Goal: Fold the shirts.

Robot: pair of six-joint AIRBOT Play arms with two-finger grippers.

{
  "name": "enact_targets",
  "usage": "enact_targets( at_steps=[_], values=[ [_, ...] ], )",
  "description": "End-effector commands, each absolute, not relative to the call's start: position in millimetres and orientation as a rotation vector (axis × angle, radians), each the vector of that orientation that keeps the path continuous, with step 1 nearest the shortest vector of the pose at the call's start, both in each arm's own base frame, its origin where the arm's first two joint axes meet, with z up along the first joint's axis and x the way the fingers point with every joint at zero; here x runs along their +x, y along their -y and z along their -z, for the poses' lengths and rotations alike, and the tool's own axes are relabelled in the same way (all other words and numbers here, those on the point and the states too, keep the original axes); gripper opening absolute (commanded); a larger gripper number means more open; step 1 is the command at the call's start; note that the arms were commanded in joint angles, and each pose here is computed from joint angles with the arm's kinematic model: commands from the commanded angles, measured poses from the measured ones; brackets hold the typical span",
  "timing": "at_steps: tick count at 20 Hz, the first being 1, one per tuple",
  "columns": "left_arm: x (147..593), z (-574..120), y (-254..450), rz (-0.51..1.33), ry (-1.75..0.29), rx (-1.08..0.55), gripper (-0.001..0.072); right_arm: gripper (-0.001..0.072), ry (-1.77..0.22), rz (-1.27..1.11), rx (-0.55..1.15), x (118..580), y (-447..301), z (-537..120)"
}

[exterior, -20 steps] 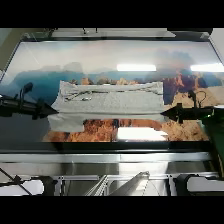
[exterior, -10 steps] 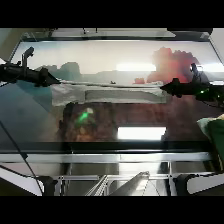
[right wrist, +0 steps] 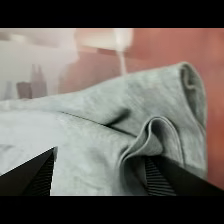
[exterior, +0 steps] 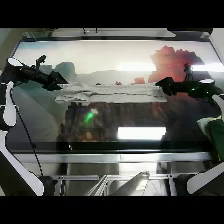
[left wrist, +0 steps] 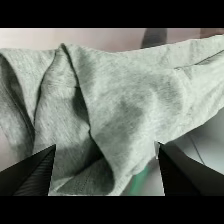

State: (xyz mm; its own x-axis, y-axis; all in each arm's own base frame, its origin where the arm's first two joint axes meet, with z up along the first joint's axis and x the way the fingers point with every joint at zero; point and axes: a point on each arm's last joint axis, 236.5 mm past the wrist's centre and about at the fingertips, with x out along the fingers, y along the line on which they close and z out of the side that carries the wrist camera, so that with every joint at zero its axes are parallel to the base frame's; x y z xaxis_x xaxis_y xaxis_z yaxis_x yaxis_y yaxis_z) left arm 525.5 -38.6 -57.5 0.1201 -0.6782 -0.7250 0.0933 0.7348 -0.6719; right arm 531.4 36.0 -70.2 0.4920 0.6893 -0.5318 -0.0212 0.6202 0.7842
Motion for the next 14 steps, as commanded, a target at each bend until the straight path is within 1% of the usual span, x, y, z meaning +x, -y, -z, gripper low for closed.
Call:
enact_targets(
  at_steps=[1, 4, 6, 10, 12, 13, 14],
  values=[
    [524, 34, 26, 0.592, -1.319, -0.544, 0.0717, 0.0601, -0.943, -0.519, 0.792, 536, -6, 34],
    [526, -3, 14, 0.567, -1.253, -0.525, 0.0707, 0.0599, -0.919, -0.381, 0.835, 547, 35, 42],
    [528, -20, 18, 0.569, -1.218, -0.501, 0.0689, 0.0599, -0.962, -0.359, 0.859, 544, 36, 63],
    [525, -28, 50, 0.623, -1.226, -0.457, 0.0689, 0.0596, -1.112, -0.418, 0.943, 526, -3, 107],
    [521, -29, 76, 0.669, -1.241, -0.431, 0.0688, 0.0589, -1.183, -0.469, 0.947, 516, -31, 120],
    [519, -32, 92, 0.705, -1.241, -0.433, 0.0676, 0.0537, -1.205, -0.492, 0.938, 514, -45, 123],
    [516, -37, 109, 0.747, -1.236, -0.440, 0.0440, 0.0443, -1.212, -0.516, 0.917, 513, -57, 123]
  ],
)
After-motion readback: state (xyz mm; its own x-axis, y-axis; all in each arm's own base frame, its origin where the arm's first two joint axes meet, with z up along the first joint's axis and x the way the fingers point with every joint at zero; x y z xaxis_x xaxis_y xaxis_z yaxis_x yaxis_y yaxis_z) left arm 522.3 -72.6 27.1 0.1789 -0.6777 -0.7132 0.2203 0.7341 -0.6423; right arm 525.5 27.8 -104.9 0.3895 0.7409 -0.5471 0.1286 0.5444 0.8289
